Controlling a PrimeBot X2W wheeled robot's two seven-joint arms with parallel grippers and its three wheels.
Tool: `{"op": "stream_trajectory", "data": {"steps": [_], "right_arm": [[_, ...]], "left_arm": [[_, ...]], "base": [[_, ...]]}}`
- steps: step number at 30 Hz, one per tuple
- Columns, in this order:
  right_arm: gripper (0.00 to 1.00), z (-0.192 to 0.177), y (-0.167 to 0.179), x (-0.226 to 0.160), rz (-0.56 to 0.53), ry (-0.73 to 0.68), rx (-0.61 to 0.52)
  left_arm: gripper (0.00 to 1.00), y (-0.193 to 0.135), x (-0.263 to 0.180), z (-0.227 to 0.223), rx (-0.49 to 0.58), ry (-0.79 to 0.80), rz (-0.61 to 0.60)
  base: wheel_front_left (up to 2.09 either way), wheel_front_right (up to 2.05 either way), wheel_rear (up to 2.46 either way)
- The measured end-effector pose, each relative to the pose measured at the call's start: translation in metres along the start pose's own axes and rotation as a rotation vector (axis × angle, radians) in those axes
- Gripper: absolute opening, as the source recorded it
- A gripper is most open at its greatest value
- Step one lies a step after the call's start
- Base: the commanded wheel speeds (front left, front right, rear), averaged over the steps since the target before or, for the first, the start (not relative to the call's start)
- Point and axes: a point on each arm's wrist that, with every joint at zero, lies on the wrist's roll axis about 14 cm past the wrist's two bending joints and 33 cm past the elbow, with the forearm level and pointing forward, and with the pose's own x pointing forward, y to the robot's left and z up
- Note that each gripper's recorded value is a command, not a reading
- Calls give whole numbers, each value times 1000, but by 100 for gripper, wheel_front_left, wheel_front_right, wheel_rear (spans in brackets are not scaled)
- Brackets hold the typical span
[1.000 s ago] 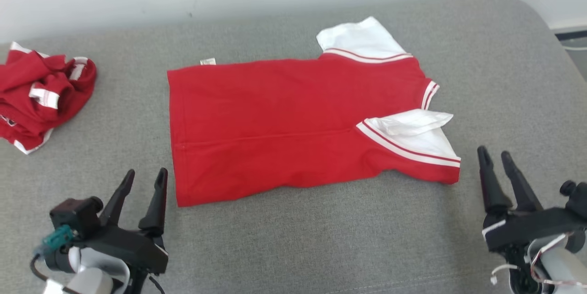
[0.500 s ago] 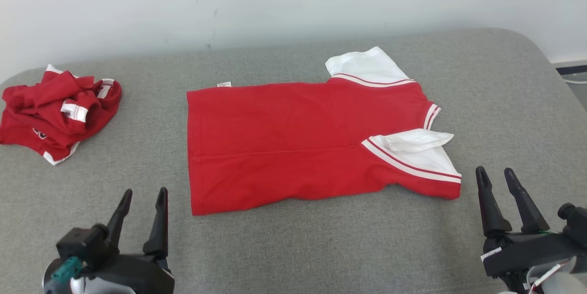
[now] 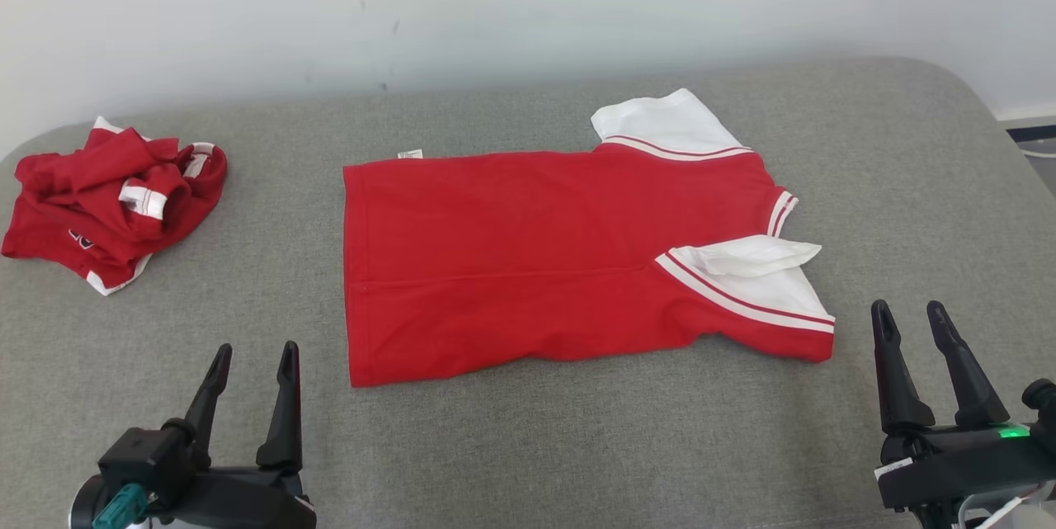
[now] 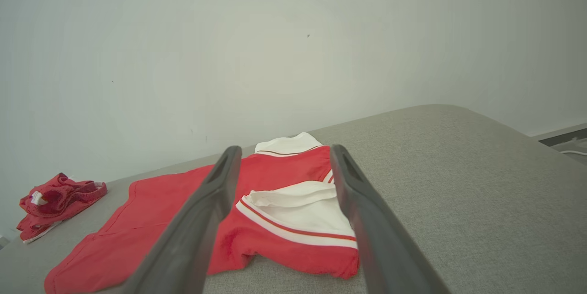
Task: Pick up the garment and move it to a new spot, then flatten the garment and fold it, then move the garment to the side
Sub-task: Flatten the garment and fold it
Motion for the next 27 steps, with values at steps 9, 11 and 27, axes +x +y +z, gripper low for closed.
{"op": "stream_trajectory", "data": {"steps": [9, 11, 27], "right_arm": [[100, 4, 0, 3, -3, -18, -17], [100, 5, 0, 4, -2, -21, -23], [100, -1, -9, 2, -40, -13, -27]], "left_arm": [[100, 0, 3, 6, 24, -24, -2], [100, 0, 3, 8, 37, -30, -5], [100, -5, 4, -1, 10, -17, -22]], "base": [[0, 0, 0], [0, 0, 0], [0, 0, 0]]}}
